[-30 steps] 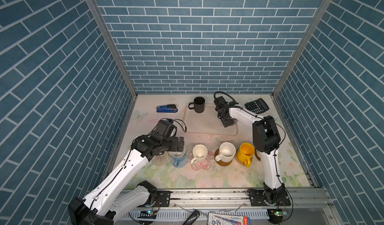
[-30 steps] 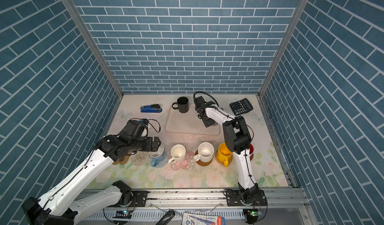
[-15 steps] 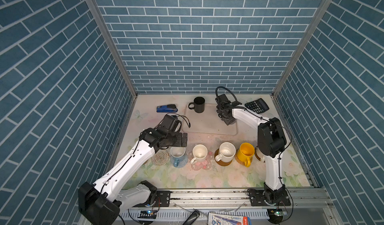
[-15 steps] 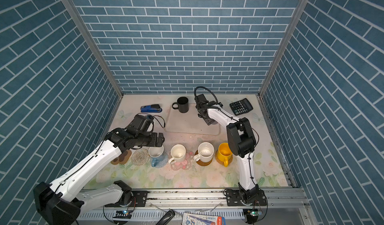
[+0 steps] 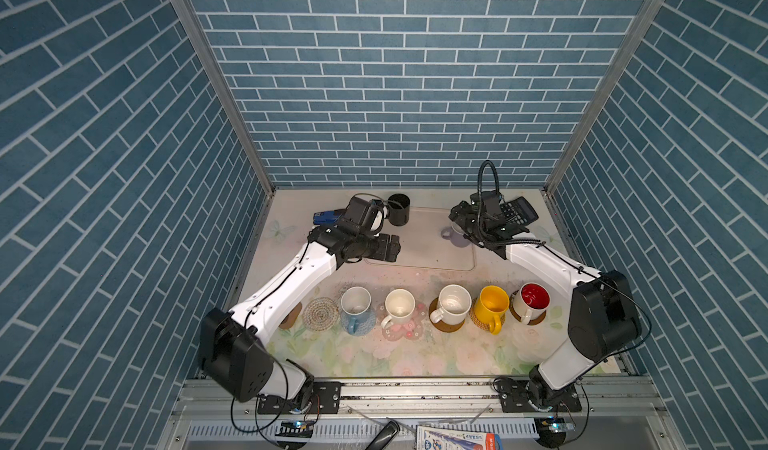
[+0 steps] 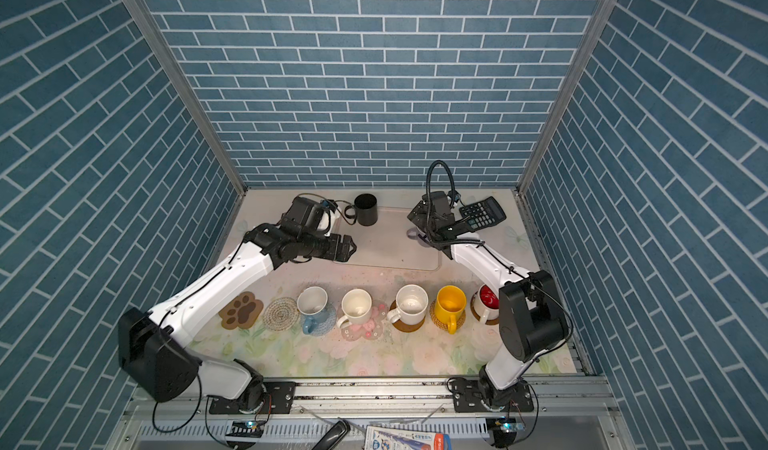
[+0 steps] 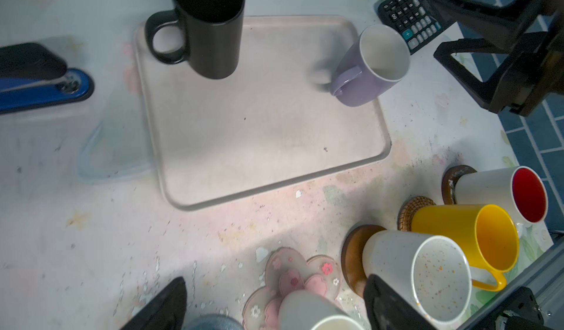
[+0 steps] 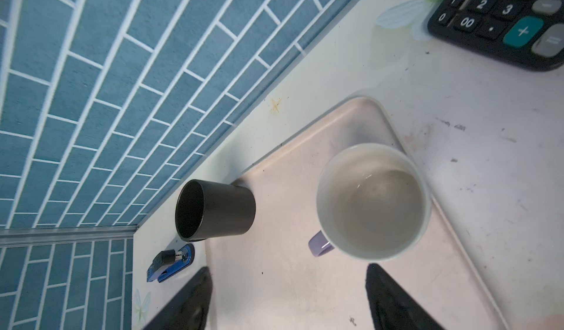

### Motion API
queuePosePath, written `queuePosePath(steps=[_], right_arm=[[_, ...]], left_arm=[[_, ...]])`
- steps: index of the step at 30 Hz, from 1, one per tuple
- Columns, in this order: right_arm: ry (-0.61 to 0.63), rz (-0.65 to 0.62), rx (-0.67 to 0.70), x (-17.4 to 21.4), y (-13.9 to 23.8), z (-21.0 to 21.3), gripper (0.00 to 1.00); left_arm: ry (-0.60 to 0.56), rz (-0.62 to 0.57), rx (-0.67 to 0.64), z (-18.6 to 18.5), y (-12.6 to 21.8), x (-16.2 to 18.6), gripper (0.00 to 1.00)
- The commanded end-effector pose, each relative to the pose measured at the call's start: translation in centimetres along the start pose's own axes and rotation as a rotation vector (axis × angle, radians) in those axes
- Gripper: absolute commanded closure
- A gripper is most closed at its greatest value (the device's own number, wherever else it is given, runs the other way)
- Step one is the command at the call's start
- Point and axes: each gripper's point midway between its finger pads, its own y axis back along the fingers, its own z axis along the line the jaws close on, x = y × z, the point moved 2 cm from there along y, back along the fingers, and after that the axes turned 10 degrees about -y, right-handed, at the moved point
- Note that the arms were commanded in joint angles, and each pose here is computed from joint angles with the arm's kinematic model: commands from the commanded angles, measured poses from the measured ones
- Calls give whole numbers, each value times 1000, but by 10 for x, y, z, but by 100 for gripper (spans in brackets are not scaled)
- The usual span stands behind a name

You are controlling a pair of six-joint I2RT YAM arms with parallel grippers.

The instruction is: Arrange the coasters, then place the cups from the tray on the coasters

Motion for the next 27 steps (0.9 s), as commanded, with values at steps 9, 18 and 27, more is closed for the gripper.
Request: queuePosePath(steps=[9,18,27], right_arm=[[8,57,-115,-57,31,-34,31],[-225,215,-224,-93,-9,-68,77],[-246,306,-177,-87,-55,-84,92]], left_arm=[[-206,-10,112,-44,-77,-60,36],[-267,2,160,-54,-132,-80,33],[-285,-23,180,-56,-157,-88,17]])
